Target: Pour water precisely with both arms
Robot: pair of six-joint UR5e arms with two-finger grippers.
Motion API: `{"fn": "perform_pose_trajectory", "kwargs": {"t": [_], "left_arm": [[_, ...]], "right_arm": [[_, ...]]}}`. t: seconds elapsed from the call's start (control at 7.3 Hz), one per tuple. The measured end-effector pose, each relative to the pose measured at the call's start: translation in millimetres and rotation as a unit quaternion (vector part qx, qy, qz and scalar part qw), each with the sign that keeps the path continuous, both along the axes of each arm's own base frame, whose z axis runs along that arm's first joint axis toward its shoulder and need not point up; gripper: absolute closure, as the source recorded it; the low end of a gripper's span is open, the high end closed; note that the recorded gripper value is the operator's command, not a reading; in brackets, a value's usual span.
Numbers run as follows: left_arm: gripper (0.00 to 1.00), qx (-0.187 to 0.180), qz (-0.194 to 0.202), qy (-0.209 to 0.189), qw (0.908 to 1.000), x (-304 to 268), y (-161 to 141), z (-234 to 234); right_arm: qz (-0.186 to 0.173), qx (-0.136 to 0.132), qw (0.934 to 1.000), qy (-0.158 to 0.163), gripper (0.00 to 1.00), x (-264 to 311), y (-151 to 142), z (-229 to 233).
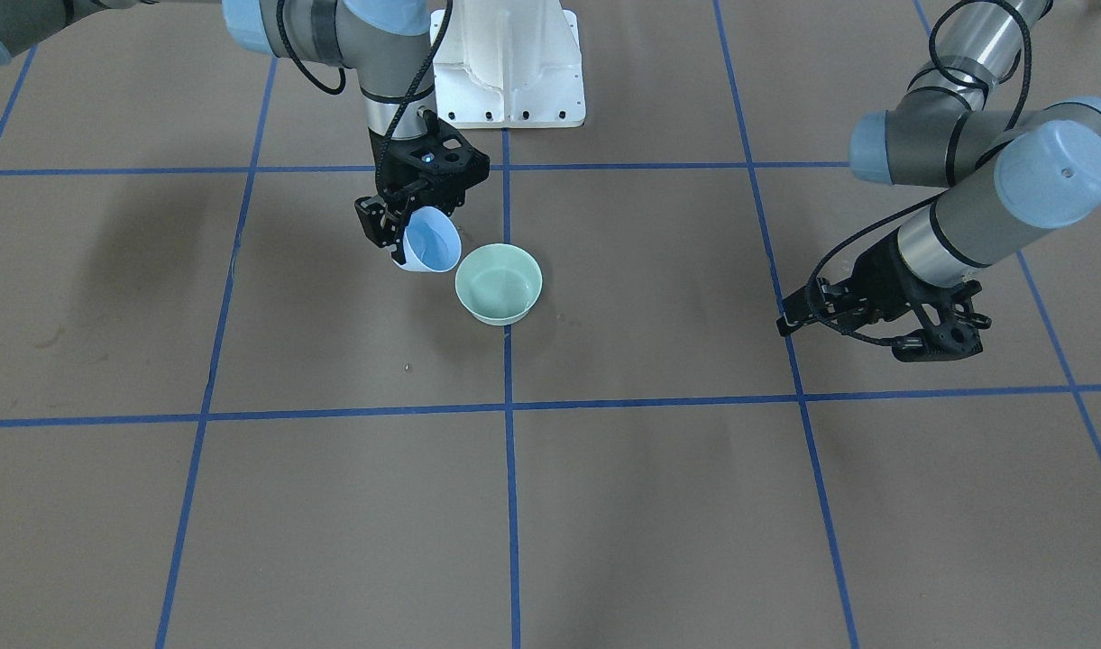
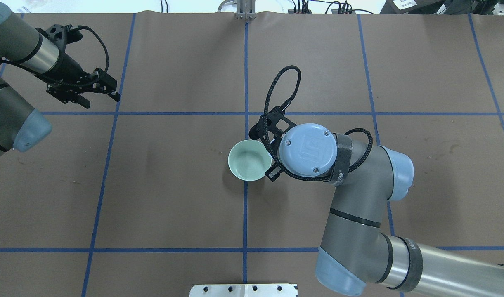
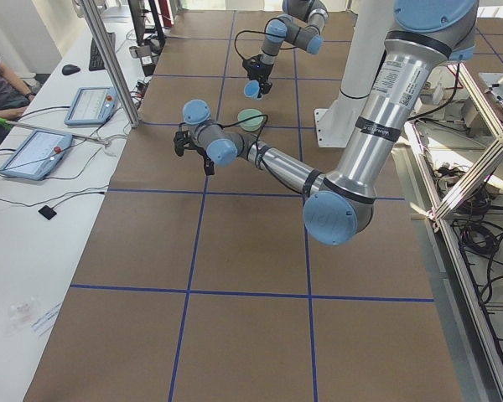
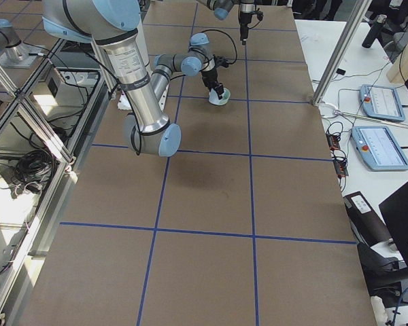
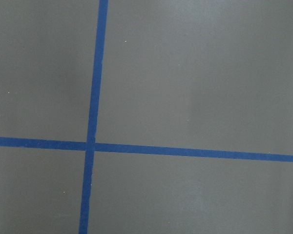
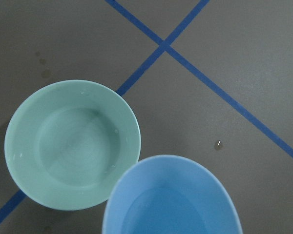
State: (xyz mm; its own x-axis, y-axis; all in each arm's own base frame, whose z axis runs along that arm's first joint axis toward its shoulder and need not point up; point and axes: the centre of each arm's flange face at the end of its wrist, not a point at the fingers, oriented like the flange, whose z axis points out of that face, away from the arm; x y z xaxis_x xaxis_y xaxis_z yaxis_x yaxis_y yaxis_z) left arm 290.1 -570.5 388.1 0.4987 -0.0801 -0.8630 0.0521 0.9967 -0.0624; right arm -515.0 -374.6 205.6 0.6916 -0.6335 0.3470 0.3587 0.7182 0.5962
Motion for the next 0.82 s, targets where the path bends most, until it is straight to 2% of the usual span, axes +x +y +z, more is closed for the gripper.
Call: {"fn": "perform_pose_trajectory", "kwargs": {"t": [0.41,0.82], "left_arm": [[0.05,0.003,0.002,-0.004,1.0000,-5,1,10],[0.05,0.001,0.002,-0.005,1.0000,-8,2,15]], "right_arm": [[-0.029,-0.001,0.9984,0.049,1.00,-17,5,-20],[-0.057,-0.004,0.9933,0.100,1.00,-47,-3,-31]]}}
